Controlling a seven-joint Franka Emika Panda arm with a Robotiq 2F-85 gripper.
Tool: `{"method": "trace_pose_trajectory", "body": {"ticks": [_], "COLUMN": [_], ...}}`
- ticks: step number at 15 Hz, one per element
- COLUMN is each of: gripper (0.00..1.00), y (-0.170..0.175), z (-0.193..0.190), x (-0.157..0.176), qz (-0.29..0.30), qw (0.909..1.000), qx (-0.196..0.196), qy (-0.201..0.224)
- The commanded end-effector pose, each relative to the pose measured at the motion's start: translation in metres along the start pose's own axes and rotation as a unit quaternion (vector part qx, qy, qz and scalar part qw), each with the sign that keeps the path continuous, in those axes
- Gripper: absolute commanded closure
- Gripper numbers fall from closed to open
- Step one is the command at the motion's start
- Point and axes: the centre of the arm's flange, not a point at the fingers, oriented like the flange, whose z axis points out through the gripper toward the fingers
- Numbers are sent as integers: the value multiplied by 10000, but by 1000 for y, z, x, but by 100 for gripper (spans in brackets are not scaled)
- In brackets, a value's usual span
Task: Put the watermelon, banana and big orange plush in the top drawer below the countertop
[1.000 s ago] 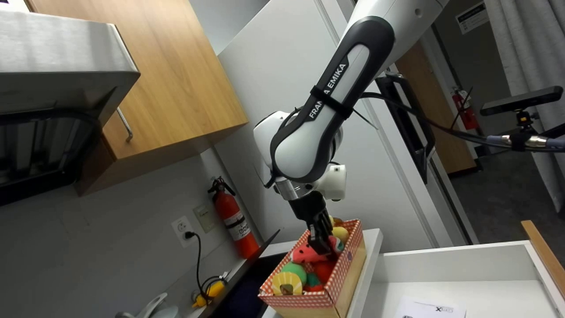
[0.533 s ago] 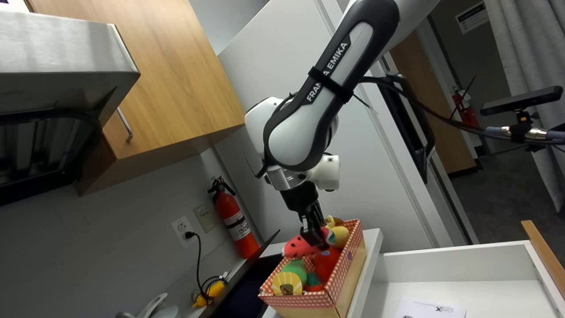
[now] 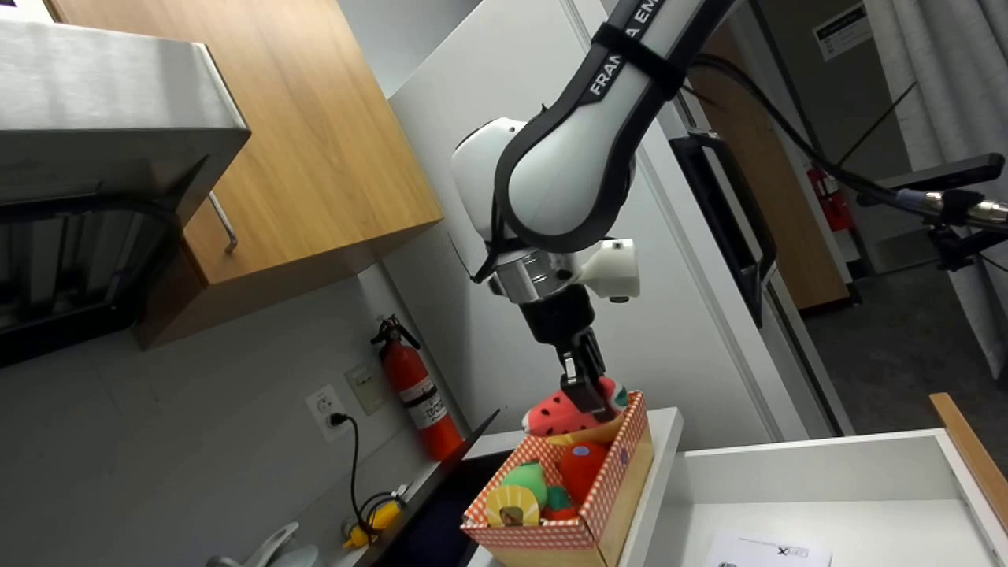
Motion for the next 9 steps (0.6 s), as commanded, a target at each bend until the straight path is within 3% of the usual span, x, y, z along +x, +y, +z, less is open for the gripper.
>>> {"method": "trace_pose_trajectory", "body": {"ticks": [1, 8, 9], "gripper": [97, 97, 69], "y": [-8, -17, -18], "z": [8, 53, 57], "x": [-54, -101, -104], "qz": [296, 596, 602], "qw": [9993, 9949, 9943], "qx": [-82, 1, 27], "qy": [-200, -816, -880]}}
